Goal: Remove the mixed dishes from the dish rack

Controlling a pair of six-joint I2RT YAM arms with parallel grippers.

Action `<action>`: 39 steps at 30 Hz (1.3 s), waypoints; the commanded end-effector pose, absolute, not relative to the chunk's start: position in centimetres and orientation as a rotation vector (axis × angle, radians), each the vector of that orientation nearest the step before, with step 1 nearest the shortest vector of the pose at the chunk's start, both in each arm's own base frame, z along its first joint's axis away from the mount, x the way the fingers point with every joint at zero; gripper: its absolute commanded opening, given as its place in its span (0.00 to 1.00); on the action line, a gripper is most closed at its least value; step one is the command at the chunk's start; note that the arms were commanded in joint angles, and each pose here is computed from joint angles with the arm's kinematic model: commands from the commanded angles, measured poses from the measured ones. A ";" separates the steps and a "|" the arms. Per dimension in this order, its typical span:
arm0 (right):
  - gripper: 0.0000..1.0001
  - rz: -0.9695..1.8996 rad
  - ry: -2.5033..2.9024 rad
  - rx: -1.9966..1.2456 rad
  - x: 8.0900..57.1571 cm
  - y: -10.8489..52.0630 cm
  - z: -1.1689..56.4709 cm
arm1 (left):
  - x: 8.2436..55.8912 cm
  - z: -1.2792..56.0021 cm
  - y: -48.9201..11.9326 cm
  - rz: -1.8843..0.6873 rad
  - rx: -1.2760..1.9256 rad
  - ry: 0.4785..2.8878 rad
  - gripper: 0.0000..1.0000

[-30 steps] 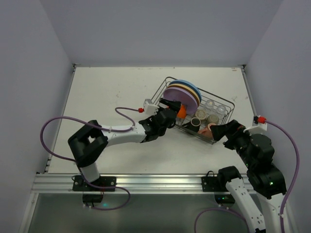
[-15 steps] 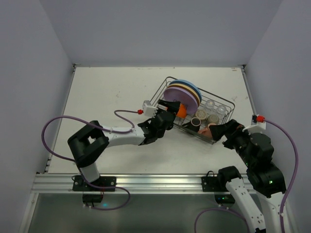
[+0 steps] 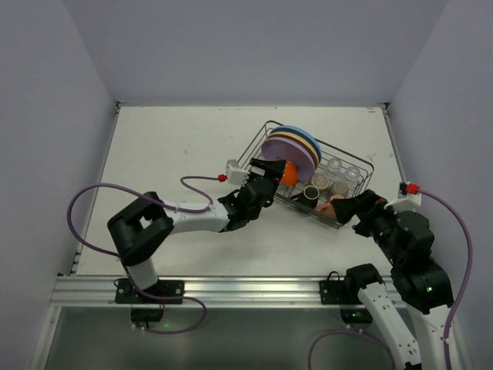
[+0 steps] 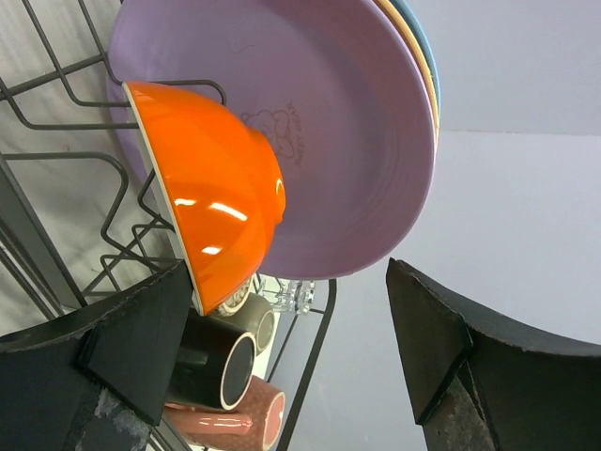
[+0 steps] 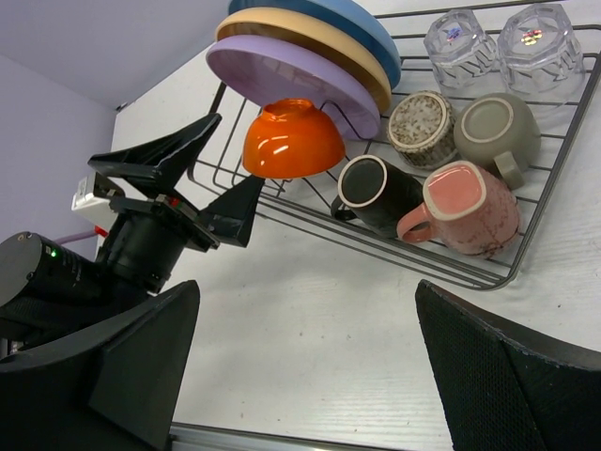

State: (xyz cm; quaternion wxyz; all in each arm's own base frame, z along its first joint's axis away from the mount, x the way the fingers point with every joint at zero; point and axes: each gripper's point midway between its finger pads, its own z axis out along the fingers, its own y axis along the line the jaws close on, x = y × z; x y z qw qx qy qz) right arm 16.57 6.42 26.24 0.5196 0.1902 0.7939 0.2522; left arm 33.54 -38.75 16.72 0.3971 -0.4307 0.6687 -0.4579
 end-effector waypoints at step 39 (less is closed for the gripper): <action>0.99 0.651 1.889 0.384 16.9 7.5 27.0 | 34.7 15.1 -39.6 -1.062 -0.968 1.683 0.36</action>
